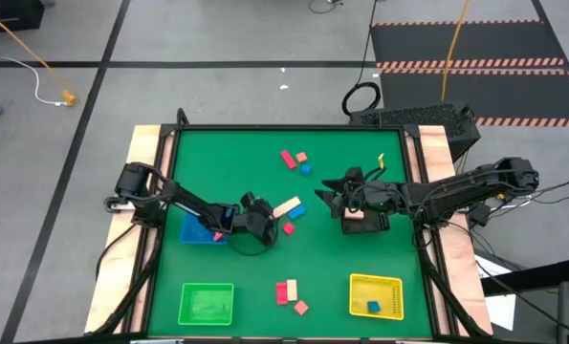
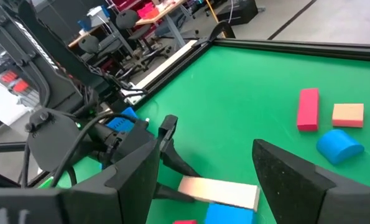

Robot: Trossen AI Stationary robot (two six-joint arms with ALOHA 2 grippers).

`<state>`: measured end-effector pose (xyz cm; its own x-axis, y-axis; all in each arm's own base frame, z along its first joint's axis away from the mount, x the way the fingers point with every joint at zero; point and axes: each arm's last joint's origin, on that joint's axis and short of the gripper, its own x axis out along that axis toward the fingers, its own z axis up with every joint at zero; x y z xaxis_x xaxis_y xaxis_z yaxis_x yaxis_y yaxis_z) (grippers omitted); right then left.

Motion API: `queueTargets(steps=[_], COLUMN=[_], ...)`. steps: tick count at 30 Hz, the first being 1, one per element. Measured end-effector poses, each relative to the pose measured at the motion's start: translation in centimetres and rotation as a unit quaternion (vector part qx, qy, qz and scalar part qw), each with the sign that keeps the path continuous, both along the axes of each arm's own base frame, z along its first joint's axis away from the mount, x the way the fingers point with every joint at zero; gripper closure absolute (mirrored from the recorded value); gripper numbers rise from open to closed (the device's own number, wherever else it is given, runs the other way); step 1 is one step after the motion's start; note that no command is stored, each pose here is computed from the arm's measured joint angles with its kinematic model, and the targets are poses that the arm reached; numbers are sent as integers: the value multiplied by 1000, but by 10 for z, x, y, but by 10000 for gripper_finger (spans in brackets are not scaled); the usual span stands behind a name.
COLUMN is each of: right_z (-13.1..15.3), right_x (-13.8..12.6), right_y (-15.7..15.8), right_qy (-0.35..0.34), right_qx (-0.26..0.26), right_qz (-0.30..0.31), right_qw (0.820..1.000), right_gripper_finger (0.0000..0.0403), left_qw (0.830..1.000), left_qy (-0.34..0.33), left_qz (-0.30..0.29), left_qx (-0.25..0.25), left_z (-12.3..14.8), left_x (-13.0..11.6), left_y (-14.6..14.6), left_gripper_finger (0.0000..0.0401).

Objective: Sort & place blocks by color
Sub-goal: Put the top white block into the black bin

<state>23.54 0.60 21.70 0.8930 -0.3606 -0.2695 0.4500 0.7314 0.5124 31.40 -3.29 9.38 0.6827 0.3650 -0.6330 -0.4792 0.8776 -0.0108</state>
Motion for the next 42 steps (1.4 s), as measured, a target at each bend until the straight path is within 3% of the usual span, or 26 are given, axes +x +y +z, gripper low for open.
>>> queueTargets(steps=[9,13,23,31,34,42], right_z=[7,8,8,-1,-5,-16], right_x=[3,3,3,1,2,12], right_y=[4,4,3,-10,-12,-10], right_qy=[-40,-56,-58,-63,-57,-56], right_qx=[15,45,50,185,227,259], right_qz=[43,35,30,-38,-36,-23], right_qw=[998,997,997,980,972,964], right_gripper_finger=[156,156,156,156,156,156], left_qw=[1000,1000,996,985,979,963], left_qy=[5,11,-30,-49,-72,-128], left_qz=[4,6,-29,-94,-115,-142], left_qx=[15,27,79,133,151,189], left_z=[1,5,46,66,71,84], left_x=[1,0,-1,-2,0,4], left_y=[10,18,25,10,2,-8], left_gripper_finger=[268,268,268,268,268,268])
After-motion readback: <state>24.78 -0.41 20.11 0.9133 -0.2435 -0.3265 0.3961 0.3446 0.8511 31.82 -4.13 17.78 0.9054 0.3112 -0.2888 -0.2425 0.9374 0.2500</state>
